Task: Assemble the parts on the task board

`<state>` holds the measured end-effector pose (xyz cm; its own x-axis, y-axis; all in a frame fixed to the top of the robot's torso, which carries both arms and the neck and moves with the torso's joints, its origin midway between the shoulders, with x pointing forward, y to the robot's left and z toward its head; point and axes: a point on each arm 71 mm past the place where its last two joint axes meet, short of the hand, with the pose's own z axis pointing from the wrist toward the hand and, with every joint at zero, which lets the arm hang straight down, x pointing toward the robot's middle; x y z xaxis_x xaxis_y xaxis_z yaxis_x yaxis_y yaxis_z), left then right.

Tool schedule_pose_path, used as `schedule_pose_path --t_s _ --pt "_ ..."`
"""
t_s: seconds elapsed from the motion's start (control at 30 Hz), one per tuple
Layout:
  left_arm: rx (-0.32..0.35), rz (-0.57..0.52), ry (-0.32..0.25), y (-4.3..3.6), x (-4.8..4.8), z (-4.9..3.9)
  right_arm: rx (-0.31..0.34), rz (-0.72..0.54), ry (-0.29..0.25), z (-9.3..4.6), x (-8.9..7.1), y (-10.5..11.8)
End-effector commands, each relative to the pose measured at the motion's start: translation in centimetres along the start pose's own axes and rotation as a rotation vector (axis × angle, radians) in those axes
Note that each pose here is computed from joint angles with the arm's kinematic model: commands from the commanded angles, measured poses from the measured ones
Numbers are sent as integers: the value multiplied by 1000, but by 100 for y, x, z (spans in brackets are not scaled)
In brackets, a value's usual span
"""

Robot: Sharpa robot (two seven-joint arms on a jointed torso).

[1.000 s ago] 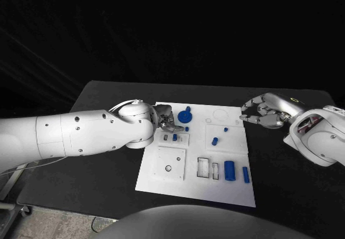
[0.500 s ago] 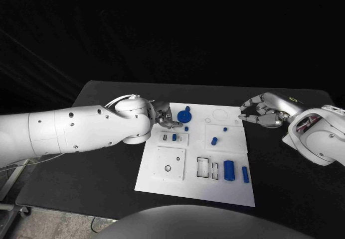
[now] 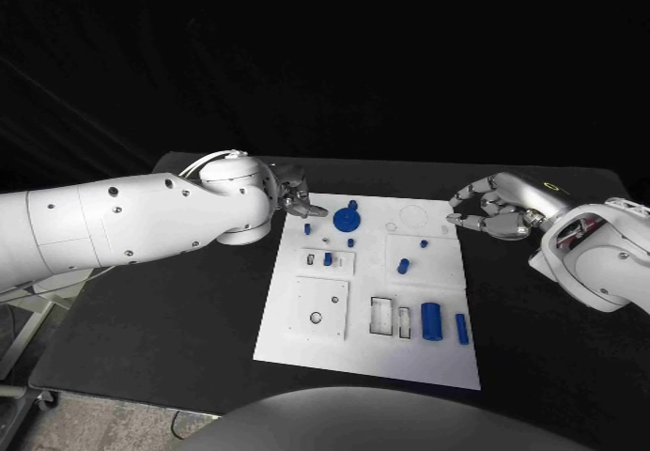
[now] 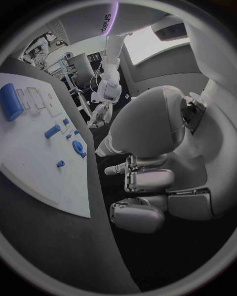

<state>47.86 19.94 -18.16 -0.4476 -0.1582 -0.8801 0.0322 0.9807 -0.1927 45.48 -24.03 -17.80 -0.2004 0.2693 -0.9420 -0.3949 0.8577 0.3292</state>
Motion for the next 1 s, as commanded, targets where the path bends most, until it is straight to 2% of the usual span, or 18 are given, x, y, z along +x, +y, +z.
schedule_pose_path --t_s 0.03,0.2,0.33,0.57,1.0 --pt "-23 17 35 68 0 33 -10 8 -7 -11 -7 3" --pt "-48 13 35 145 -20 83 -7 8 -5 -21 -10 -7" --pt "-63 7 41 173 -23 134 -7 8 -4 -24 -10 -8" --pt "-76 1 69 153 8 245 -9 9 0 -27 -7 -3" --pt "-79 -3 98 110 70 365 -6 11 5 -36 -6 -7"
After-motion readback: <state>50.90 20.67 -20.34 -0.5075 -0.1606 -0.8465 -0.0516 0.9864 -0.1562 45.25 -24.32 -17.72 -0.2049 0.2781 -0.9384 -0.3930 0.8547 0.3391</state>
